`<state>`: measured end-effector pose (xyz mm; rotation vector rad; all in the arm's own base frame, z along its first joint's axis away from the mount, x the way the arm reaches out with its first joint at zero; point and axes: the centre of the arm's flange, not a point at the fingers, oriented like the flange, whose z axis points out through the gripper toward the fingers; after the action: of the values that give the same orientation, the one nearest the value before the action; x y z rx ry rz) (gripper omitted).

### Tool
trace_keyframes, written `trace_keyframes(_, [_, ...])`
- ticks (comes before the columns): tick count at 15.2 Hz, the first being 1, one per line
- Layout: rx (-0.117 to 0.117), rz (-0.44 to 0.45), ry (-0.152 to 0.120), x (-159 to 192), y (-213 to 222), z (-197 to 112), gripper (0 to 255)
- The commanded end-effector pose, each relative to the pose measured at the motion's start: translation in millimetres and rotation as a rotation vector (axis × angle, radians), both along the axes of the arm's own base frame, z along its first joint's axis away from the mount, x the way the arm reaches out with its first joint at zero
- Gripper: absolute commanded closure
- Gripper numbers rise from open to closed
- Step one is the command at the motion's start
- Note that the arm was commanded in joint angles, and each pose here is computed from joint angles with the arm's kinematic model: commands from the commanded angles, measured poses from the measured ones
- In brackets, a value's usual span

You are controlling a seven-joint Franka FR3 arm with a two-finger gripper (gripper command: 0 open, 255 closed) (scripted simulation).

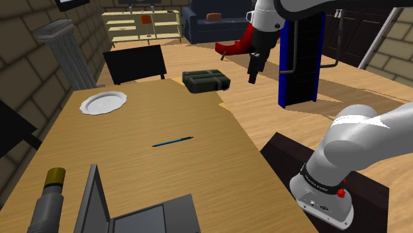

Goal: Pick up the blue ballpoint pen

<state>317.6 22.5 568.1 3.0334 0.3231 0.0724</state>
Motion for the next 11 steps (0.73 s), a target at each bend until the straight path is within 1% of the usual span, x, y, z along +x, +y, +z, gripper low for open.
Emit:
trace_keyframes(1, [0.000, 0.000, 0.000, 0.0, 0.0, 0.0, 0])
trace_keyframes(11, [0.039, 0.249, 0.008, 91.2, 51.1, -72.5, 0])
